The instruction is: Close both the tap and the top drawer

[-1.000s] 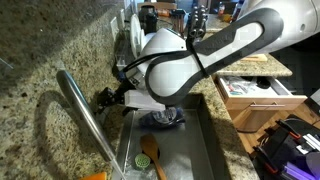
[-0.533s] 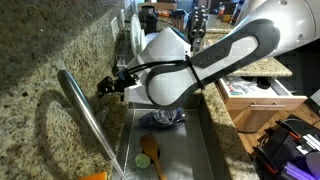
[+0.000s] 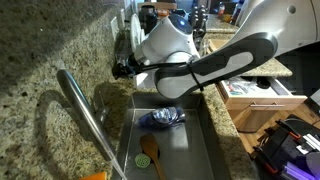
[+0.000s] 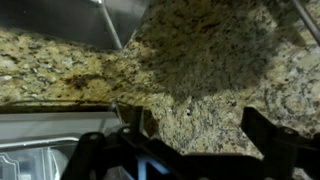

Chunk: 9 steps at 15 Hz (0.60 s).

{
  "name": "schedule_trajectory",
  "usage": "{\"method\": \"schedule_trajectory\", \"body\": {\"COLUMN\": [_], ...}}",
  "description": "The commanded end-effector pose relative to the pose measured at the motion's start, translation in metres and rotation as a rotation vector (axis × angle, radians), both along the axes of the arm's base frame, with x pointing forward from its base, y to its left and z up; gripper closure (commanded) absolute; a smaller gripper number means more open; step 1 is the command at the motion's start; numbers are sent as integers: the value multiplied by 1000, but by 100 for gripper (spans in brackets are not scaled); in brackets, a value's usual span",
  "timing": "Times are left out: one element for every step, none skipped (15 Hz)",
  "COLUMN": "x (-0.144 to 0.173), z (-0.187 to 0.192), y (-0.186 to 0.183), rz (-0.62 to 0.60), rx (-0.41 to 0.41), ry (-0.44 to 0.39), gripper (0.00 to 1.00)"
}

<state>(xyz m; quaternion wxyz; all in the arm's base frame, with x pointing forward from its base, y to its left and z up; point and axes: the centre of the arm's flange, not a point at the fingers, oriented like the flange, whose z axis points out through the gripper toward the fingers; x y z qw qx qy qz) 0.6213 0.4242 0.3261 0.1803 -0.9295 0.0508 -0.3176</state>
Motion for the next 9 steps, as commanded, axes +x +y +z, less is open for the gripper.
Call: {"method": "schedule_trajectory", "body": {"x": [-5, -7, -9, -12, -17, -25, -31, -36, -39], "z": [-9, -23, -37, -53, -68, -78, -56, -68, -77], "y": [6, 16, 27, 40, 55, 68, 47, 56, 62], "rz": [14, 15, 24, 24, 29, 33, 35, 40, 41], "rx": [30, 56, 82, 99, 126, 153, 101, 117, 126], "ry": [21, 55, 97, 128, 133, 123, 128, 132, 134], "gripper": [0, 0, 0, 0, 0, 0, 0, 0, 0]}}
